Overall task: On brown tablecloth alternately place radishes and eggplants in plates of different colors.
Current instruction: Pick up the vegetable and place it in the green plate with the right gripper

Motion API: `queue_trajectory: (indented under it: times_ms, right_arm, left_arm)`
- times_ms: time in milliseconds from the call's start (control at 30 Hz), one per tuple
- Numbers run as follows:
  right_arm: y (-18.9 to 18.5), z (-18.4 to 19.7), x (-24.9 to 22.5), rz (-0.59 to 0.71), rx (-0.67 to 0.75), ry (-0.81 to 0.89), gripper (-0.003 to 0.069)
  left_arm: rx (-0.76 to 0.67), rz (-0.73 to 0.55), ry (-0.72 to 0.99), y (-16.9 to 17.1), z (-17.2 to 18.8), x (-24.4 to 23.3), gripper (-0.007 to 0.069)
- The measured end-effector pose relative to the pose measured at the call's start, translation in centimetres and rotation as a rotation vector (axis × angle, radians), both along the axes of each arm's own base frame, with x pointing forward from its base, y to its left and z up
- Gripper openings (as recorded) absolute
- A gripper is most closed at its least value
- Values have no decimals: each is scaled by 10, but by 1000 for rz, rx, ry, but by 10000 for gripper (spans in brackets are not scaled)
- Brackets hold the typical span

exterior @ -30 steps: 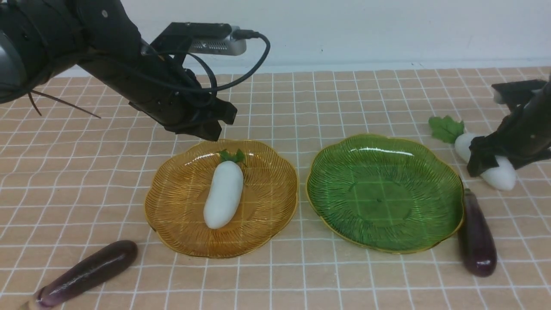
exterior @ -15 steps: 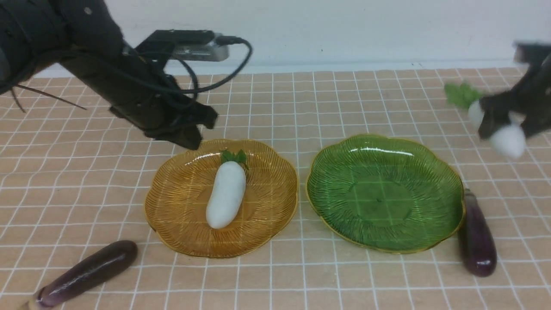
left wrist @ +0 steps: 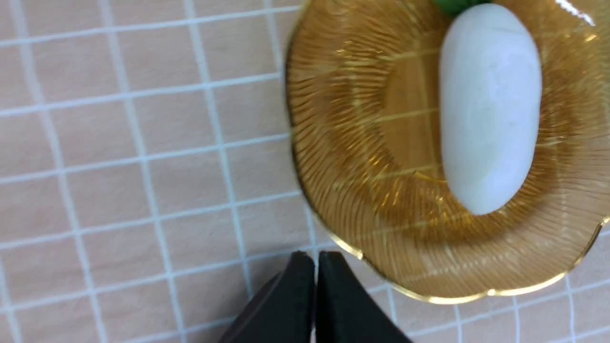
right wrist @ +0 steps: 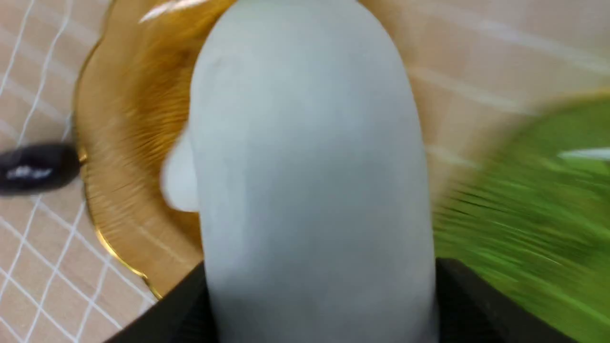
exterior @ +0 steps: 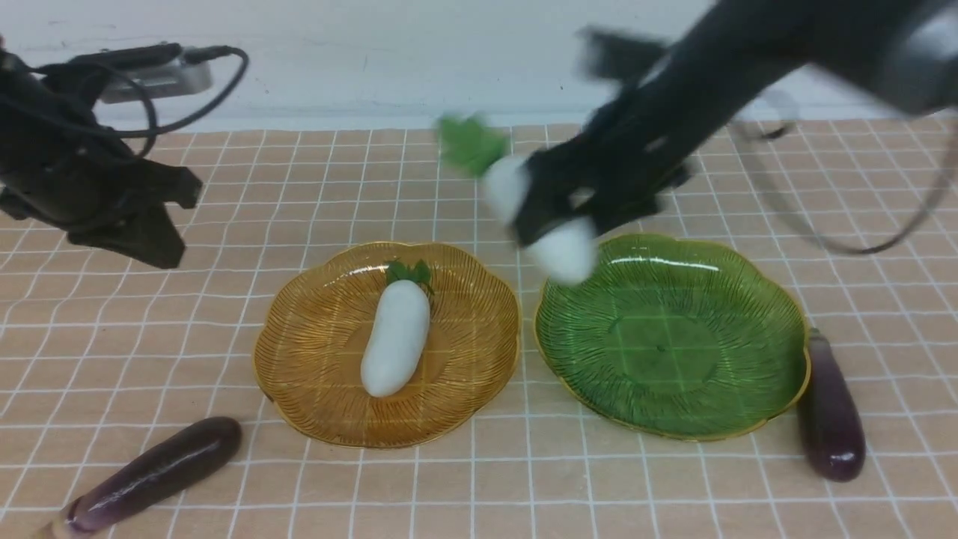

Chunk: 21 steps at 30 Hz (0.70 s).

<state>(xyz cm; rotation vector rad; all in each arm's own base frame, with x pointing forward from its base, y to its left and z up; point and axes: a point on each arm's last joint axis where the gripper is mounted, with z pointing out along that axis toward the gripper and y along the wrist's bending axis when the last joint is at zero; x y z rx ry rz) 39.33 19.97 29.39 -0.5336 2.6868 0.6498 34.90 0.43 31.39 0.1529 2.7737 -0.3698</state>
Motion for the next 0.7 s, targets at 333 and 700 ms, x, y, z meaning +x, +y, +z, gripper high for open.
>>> queue_trajectory:
  times_ms: [333, 700]
  right_arm:
    - [86, -109, 9, -72, 24, 157, 496]
    - [75, -41, -3, -28, 14, 154, 555]
  left_arm:
    - [4, -12, -37, 4, 23, -18, -3]
    - [-67, -51, -108, -5, 42, -29, -3]
